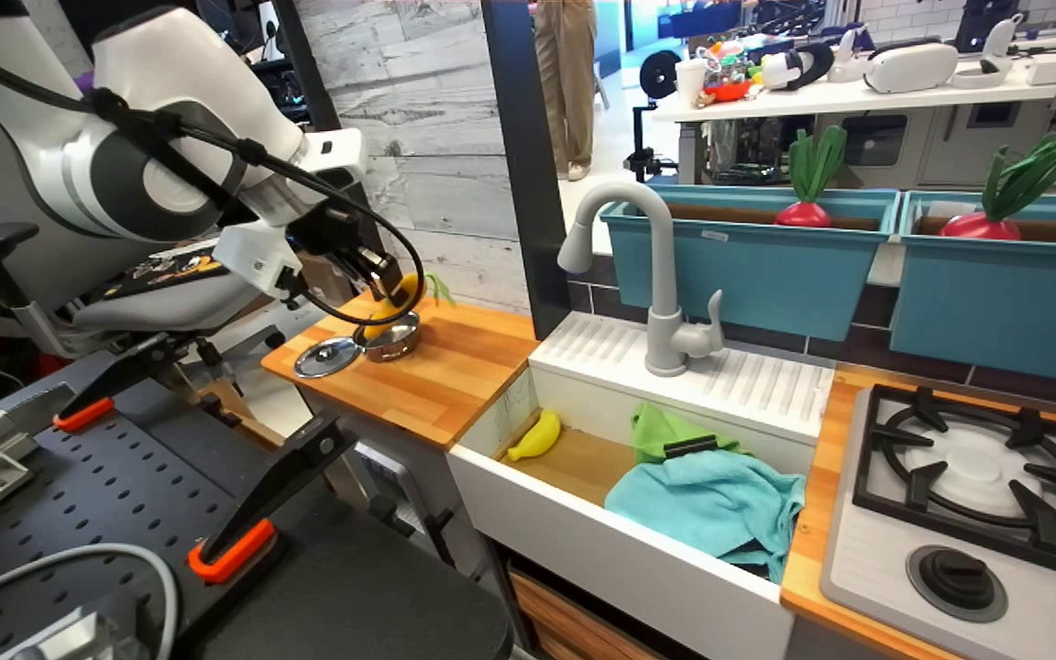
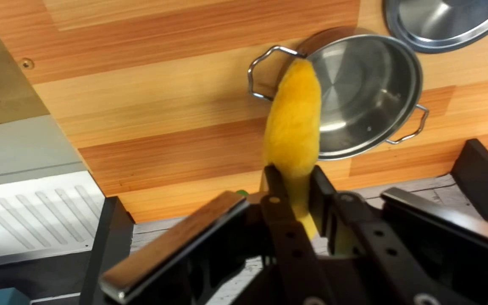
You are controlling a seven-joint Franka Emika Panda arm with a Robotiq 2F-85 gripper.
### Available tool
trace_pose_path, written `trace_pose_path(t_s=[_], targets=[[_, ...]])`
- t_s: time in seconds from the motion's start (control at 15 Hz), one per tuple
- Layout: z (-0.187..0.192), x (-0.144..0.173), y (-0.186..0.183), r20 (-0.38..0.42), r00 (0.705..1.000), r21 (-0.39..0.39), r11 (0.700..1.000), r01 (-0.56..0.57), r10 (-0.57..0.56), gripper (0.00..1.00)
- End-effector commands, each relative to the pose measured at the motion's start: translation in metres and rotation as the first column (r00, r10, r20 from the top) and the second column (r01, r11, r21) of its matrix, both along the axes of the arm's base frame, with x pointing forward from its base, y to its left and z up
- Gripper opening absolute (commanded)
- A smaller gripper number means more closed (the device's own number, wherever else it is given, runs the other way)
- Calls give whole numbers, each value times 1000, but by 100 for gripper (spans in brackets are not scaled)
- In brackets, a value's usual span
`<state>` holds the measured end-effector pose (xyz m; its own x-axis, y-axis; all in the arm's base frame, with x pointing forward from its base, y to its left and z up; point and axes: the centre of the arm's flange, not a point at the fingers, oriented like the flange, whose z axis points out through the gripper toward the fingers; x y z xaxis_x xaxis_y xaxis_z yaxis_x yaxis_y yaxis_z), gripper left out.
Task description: Pick up the lid from the pot and put it on the counter then pick up the carrot plush toy and put it in the pot
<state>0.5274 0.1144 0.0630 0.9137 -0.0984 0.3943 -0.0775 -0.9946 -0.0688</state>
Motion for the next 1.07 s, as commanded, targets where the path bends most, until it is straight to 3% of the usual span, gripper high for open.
trace_pose_path(t_s=[0.0, 0.53, 0.6, 0.73, 1.0], targets=[[-10, -1, 19, -20, 999, 12, 999, -38, 38, 0], [-48, 14, 23, -69, 996, 12, 999, -49, 49, 0], [-52, 16, 24, -89, 994, 2, 998, -57, 57, 25], [-58, 16, 24, -117, 990, -19, 997, -79, 76, 35], [-59, 17, 25, -149, 985, -21, 995, -96, 92, 71]])
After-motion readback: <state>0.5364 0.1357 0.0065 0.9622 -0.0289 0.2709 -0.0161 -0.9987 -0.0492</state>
